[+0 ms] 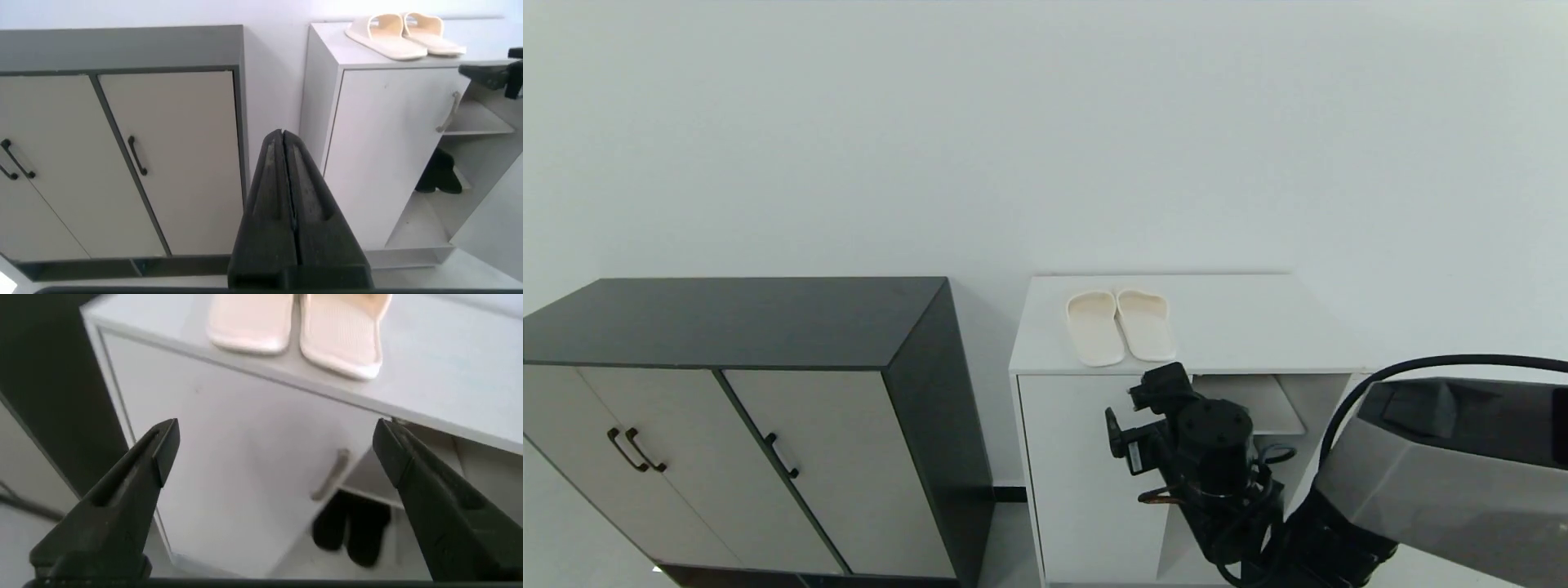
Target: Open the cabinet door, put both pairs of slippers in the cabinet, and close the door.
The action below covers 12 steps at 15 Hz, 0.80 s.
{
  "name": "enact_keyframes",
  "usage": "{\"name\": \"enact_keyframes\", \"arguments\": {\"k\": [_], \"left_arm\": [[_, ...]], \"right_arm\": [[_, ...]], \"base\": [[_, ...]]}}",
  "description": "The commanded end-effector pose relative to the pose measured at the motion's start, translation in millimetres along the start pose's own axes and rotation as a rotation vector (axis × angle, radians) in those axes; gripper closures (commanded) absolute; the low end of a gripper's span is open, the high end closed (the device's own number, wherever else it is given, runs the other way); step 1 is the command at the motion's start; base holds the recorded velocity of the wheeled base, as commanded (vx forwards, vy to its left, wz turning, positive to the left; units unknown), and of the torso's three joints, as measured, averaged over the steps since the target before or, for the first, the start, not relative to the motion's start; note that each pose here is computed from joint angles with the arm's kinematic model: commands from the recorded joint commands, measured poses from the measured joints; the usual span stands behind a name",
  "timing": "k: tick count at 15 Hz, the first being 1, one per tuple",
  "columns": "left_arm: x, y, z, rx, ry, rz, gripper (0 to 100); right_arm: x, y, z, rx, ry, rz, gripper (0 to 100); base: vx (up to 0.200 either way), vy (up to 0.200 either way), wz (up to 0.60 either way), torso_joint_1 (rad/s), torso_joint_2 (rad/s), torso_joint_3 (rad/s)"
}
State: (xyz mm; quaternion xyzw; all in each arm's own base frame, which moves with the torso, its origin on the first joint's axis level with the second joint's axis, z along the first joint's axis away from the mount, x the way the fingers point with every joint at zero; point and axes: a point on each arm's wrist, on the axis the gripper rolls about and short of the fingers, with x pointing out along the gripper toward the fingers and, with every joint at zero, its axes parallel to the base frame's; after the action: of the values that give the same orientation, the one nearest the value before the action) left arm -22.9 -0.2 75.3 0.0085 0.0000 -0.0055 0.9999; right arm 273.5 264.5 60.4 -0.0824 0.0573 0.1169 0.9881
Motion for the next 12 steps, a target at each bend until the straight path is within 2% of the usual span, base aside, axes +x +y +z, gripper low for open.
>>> {"name": "enact_keyframes", "arguments": {"k": [1, 3, 5, 7, 12], "left_arm": [[0, 0.0, 0.0, 0.000, 0.002, 0.000, 100], [0, 0.0, 0.0, -0.002, 0.002, 0.000, 100], [0, 0.0, 0.0, -0.002, 0.002, 0.000, 100], [0, 0.0, 0.0, -0.002, 0.002, -0.001, 100], [0, 0.0, 0.0, -0.002, 0.002, -0.001, 100]], "right_arm": [[-6, -10, 73, 0.116, -0.007, -0.004, 0], [-10, -9, 100, 0.197, 0.086, 0.000, 0], [-8, -6, 100, 0.250, 0.108, -0.004, 0], [-4, -3, 90, 0.251, 0.128, -0.008, 0], [-2, -3, 83, 0.256, 0.144, -0.014, 0]], "base": [[0.000, 0.000, 0.00, 0.041, -0.07, -0.046], [0.000, 0.000, 0.00, 0.000, 0.00, 0.000], [0.000, 0.000, 0.00, 0.000, 0.00, 0.000], [0.200, 0.000, 0.00, 0.002, 0.00, 0.005], [0.200, 0.000, 0.00, -0.001, 0.00, 0.002]]}}
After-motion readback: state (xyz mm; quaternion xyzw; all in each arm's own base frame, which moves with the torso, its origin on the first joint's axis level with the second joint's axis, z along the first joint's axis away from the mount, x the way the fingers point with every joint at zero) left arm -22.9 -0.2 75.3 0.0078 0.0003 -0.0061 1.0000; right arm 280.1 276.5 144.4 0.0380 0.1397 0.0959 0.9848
